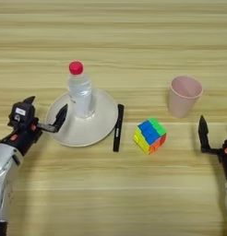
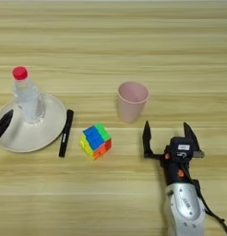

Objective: Move the objects on the table

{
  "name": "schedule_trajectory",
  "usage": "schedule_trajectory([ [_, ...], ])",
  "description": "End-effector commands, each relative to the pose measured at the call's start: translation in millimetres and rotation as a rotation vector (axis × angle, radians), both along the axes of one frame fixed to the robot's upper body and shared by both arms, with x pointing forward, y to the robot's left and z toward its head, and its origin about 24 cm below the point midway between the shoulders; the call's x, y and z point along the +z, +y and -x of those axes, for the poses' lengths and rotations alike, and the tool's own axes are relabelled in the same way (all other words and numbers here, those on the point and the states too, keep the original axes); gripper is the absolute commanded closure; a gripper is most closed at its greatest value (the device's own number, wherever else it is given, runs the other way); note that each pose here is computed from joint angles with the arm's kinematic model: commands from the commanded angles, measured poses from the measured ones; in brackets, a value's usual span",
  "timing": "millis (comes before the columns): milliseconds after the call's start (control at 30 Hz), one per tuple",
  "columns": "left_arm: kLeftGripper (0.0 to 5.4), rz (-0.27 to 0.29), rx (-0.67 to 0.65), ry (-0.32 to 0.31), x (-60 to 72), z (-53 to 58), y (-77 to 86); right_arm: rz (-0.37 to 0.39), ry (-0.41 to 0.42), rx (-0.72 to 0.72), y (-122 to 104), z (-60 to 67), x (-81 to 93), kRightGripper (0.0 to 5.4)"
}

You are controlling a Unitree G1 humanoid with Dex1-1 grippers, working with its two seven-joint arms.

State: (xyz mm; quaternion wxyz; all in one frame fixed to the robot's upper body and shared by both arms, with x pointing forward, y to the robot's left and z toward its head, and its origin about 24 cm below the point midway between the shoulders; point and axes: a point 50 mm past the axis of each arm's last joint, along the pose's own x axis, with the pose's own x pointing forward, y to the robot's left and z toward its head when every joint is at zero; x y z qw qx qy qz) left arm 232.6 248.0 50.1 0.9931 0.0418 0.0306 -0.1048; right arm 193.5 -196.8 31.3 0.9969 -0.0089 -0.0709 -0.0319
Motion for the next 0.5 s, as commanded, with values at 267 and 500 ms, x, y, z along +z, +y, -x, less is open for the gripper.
schedule_trajectory([
  [267, 0.01, 0.007, 0.136, -0.025, -7.2, -13.0, 14.4, -0.002, -0.029, -0.023, -4, -0.6, 3.6, 0.0],
  [500, 0.01, 0.036, 0.229, -0.143, -6.3, -19.7, 15.6, 0.002, -0.043, -0.02, -4, 0.6, 6.2, 0.0],
])
